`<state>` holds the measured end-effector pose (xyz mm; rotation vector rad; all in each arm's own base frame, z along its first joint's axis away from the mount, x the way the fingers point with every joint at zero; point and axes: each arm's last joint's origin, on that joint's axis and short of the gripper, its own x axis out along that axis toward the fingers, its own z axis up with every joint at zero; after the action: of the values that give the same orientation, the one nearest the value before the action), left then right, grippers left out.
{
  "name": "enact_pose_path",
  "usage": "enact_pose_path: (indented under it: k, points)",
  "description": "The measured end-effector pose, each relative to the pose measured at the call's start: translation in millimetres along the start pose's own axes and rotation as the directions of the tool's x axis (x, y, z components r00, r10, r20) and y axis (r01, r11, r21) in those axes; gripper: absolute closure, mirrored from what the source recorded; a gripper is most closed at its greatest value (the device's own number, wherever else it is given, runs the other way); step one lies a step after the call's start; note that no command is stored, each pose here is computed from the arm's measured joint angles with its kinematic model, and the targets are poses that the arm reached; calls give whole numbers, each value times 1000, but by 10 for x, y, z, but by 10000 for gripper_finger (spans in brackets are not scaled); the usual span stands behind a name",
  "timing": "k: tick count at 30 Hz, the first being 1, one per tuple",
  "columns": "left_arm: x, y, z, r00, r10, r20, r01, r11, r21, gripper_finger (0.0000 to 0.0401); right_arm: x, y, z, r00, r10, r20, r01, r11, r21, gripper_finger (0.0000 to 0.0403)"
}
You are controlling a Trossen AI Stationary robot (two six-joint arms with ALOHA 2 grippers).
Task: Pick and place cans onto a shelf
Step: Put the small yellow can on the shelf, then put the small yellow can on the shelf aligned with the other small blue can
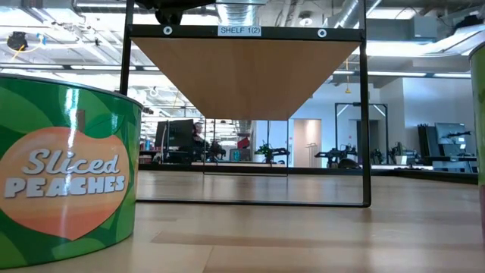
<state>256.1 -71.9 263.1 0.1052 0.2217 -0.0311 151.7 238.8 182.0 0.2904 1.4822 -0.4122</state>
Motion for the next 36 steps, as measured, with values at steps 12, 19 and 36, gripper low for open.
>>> enact_pose_path:
  k: [12, 19, 36]
  points:
    - [-11, -35, -4, 1000, -16, -5, 16, 1000, 5, 400, 139, 132, -60, 997, 8, -82, -9, 1000, -12, 185]
    - [-162, -39, 78, 1000, 3, 10, -3, 1000, 6, 400, 325, 160, -37, 987, -79, -142, 75, 997, -35, 218]
    - [-513, 174, -62, 998, 50, 24, -50, 999, -5, 399, -676, -65, 488, 960, 108, 257, -33, 959, -281, 381]
